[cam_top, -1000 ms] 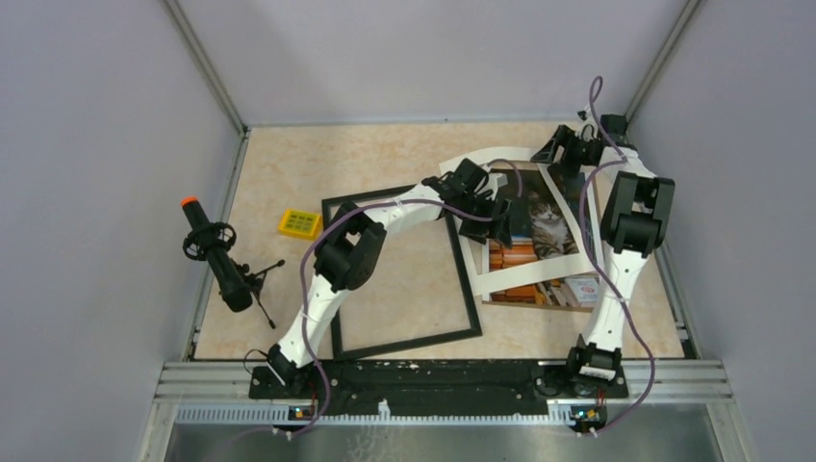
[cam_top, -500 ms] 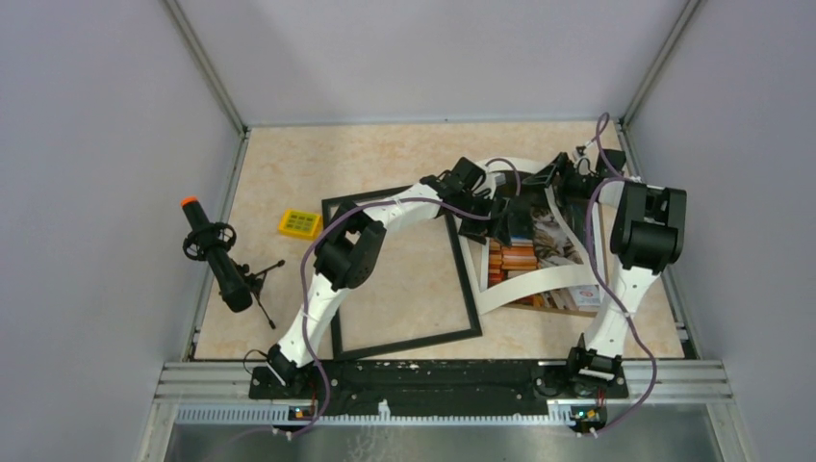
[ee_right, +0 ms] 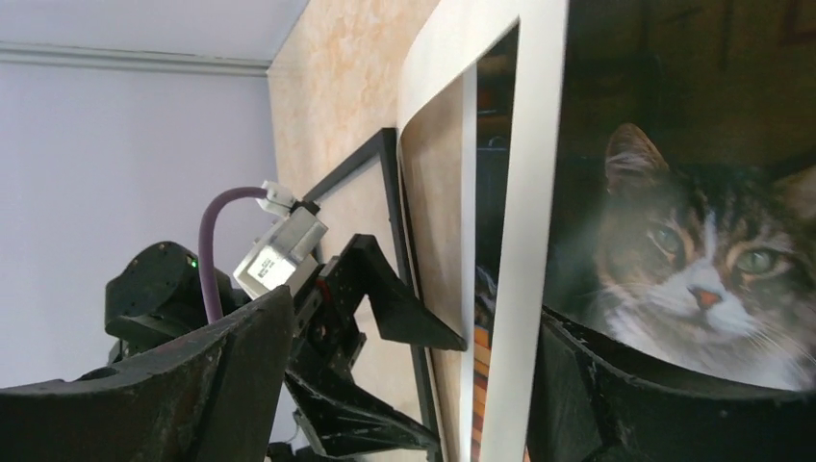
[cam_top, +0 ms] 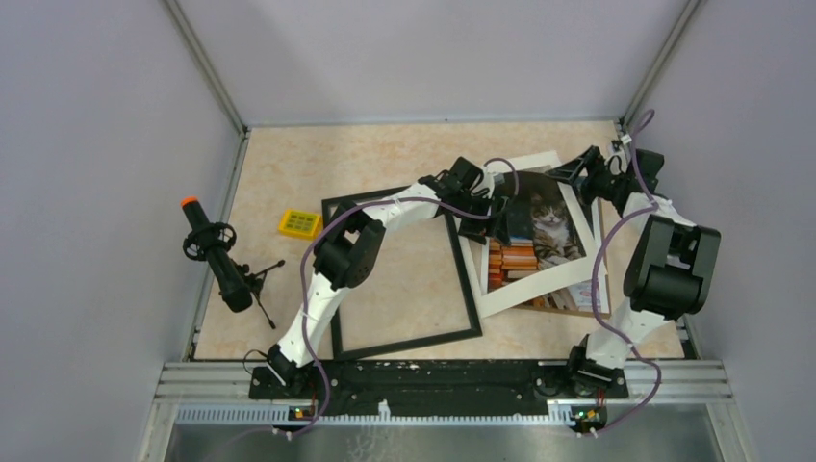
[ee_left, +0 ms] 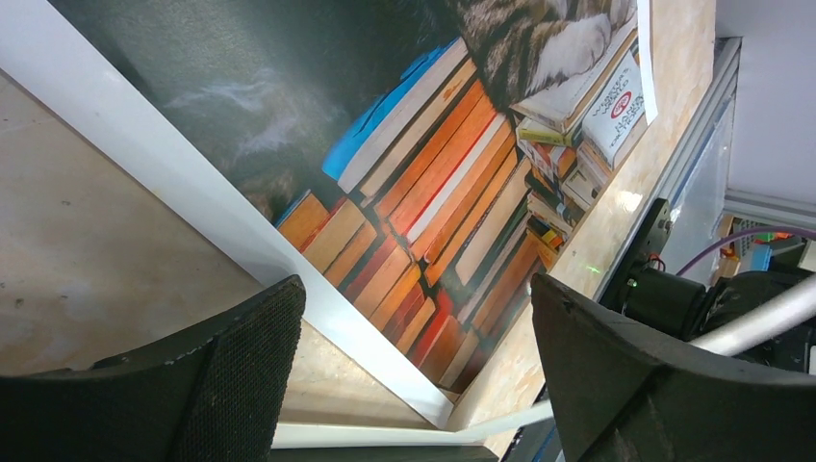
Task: Put the photo into the frame
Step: Pick up the photo frame item at the center of the board.
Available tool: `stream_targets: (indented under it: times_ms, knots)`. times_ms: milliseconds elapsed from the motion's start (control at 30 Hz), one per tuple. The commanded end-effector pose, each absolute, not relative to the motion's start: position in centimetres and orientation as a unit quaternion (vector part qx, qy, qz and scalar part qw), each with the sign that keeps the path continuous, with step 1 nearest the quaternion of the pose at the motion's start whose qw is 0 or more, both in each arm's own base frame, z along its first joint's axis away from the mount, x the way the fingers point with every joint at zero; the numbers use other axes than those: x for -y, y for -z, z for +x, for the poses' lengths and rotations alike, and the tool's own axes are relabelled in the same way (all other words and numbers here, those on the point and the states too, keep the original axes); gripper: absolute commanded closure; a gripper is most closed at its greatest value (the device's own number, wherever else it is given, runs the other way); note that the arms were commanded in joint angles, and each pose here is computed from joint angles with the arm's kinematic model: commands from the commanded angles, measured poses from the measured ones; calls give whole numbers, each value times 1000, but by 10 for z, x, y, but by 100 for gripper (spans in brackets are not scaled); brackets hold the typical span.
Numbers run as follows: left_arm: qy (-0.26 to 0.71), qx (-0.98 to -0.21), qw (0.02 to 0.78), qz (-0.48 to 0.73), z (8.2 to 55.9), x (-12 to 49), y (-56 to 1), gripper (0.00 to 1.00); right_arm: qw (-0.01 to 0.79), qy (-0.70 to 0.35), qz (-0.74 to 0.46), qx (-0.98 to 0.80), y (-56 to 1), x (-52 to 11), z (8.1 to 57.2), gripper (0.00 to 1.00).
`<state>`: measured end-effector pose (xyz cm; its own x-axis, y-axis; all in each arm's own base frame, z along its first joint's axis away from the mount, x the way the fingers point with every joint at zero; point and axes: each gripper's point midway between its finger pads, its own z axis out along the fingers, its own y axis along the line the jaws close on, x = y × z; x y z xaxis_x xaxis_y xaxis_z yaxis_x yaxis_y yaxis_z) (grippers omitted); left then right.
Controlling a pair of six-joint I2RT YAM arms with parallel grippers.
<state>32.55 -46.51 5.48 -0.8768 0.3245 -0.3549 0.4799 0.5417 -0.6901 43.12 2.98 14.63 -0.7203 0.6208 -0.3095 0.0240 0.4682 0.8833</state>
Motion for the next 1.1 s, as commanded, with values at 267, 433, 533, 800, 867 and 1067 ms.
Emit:
stream_targets:
  times_ms: [267,433,533,800,867,1067]
  knots:
    - [355,-902,88,228,323,440,-17,7,332,-404,186,-832,-156,-18,401,57]
    - [395,-871,146,252,327,448,-100,3,358,-374,173,-838,-173,-18,395,98]
    - [411,-848,200,268,323,441,-166,2,377,-324,153,-854,-192,-19,389,100]
    - [353,-843,343,219,304,347,-266,2,518,-231,57,-821,-315,-45,363,100]
    - [333,-837,398,172,300,313,-296,2,549,-222,23,-806,-345,-61,356,100]
    - [283,-792,541,25,278,217,-366,2,541,-122,-31,-832,-372,-123,338,100]
